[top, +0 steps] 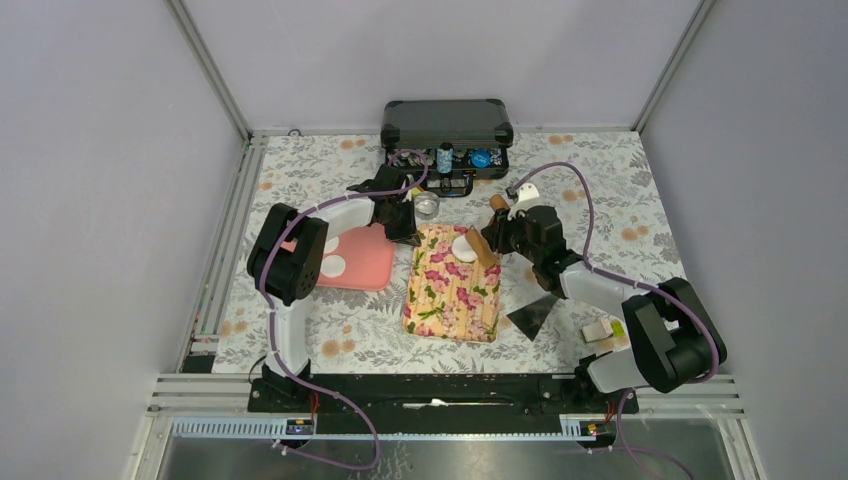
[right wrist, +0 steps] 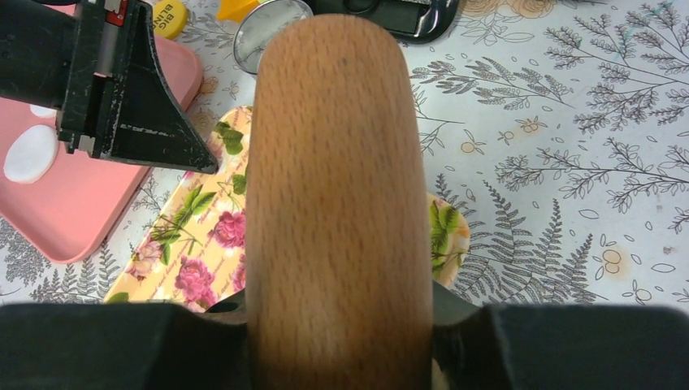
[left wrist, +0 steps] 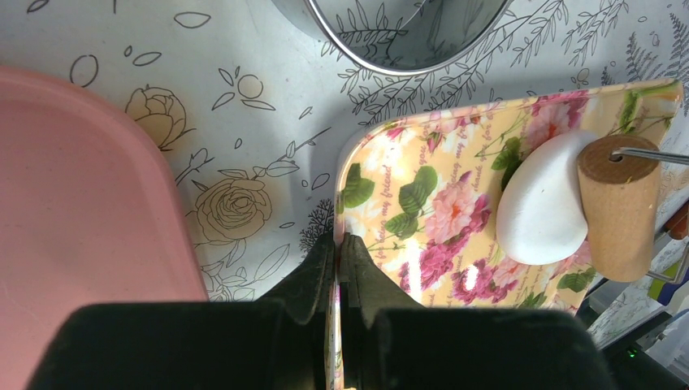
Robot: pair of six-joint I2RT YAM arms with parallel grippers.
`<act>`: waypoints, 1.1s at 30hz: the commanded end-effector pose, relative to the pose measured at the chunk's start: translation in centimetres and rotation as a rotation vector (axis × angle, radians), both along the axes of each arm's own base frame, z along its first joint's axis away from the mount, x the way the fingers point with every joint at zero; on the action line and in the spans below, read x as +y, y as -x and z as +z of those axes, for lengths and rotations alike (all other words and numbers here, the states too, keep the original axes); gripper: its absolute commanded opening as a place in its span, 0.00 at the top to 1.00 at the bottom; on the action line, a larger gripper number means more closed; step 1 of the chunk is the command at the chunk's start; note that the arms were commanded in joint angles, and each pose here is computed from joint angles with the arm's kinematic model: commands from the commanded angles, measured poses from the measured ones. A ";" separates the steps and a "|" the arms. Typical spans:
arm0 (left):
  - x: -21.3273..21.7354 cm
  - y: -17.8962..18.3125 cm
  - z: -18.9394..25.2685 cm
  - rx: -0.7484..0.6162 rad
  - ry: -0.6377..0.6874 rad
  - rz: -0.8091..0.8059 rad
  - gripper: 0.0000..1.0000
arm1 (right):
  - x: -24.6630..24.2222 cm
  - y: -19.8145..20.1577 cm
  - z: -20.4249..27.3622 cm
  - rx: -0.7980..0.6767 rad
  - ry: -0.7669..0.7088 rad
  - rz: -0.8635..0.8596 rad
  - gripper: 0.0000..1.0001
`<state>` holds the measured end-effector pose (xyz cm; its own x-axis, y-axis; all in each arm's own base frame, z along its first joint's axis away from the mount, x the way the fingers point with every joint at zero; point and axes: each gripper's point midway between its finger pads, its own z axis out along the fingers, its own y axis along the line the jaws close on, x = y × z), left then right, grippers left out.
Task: Roll out the dumpling wrappers from the dough
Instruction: Flatten out the dough on the work surface.
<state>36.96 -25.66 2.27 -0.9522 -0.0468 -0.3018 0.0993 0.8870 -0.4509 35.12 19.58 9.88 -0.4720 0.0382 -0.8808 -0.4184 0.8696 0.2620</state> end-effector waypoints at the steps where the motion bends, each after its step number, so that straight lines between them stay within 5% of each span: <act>1: -0.1 0.5 0.9 0.008 0.017 -0.004 1.00 | 1.7 1.6 0.2 0.047 -0.009 0.075 1.00; 10: -0.2 0.5 1.0 0.007 0.020 -0.004 1.00 | 3.5 -1.4 7.7 -0.079 -0.107 0.079 1.00; 28: -0.1 0.6 1.0 0.008 0.021 -0.004 1.00 | 3.2 3.2 -4.2 0.204 -0.004 0.179 1.00; 33: -0.1 0.5 1.0 0.011 0.023 -0.003 1.00 | 3.7 4.9 -4.9 0.187 0.054 0.244 1.00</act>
<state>36.95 -25.66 2.28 -0.9526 -0.0470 -0.3005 0.0990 0.8863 -0.4525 35.14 22.68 10.04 -0.5041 0.0211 -0.8634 -0.5074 0.8017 0.3159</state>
